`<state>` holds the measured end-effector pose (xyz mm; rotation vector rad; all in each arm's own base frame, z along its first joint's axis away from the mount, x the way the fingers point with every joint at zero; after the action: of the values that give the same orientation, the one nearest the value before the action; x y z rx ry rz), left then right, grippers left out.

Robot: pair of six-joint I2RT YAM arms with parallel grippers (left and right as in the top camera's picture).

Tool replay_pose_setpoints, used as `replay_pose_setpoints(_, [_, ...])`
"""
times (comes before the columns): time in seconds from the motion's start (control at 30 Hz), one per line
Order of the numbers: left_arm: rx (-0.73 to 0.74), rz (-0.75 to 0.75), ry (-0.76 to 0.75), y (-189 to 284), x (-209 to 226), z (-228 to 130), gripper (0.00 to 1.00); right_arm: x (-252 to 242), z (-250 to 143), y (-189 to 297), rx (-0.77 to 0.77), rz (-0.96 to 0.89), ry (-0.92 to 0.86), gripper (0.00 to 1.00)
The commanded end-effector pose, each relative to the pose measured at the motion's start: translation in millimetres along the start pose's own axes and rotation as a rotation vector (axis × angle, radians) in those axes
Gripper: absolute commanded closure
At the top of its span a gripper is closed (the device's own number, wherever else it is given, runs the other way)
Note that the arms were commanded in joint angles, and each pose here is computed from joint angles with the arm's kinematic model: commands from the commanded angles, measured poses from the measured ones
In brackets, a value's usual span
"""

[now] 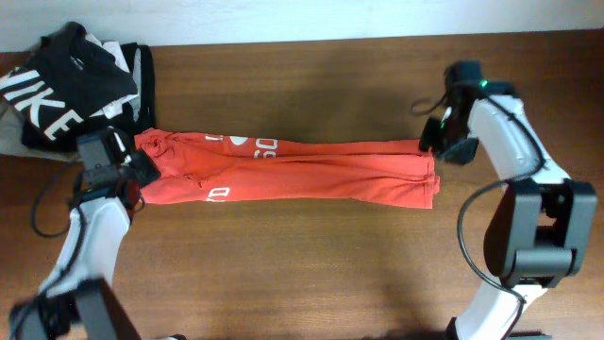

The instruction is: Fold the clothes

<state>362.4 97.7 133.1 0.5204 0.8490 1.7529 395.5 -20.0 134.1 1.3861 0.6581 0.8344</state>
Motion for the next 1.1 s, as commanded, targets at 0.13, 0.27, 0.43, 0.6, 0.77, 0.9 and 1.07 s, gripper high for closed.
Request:
replay_pose_setpoints(0.13, [0.07, -0.137, -0.003, 19, -16, -9, 0.01, -61, 46, 60, -0.104, 0.026, -0.068, 0.01])
replay_pose_setpoints(0.27, [0.14, -0.131, 0.002, 21, -15, -23, 0.01, -75, 38, 42, 0.017, 0.215, 0.071, 0.01])
replay_pose_setpoints(0.43, [0.155, -0.128, 0.003, 21, -14, -26, 0.01, -74, 13, -6, 0.102, 0.42, 0.117, 0.01])
replay_pose_setpoints(0.6, [0.159, -0.128, 0.003, 21, -14, -27, 0.01, -70, -11, -47, 0.124, 0.512, 0.103, 0.01])
replay_pose_setpoints(0.77, [0.159, -0.128, 0.003, 21, -14, -27, 0.01, -73, -32, -69, 0.159, 0.524, 0.097, 0.01])
replay_pose_setpoints(0.9, [0.159, -0.128, 0.003, 21, -14, -27, 0.01, -58, -45, -76, 0.176, 0.548, 0.142, 0.01])
replay_pose_setpoints(1.07, [0.166, -0.128, 0.003, 21, -14, -28, 0.01, -24, -53, -81, 0.158, 0.561, 0.213, 0.0])
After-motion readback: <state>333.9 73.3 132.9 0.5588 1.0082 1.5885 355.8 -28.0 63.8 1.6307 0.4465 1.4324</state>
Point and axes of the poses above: each gripper's point midway between its finger pads, its own y axis back along the fingers, its own x axis along the line the jaws close on, z = x × y, the point moved 5 cm from there along y, back along the fingers, and after that the axes turned 10 degrees about -y, right-handed, at the moved point
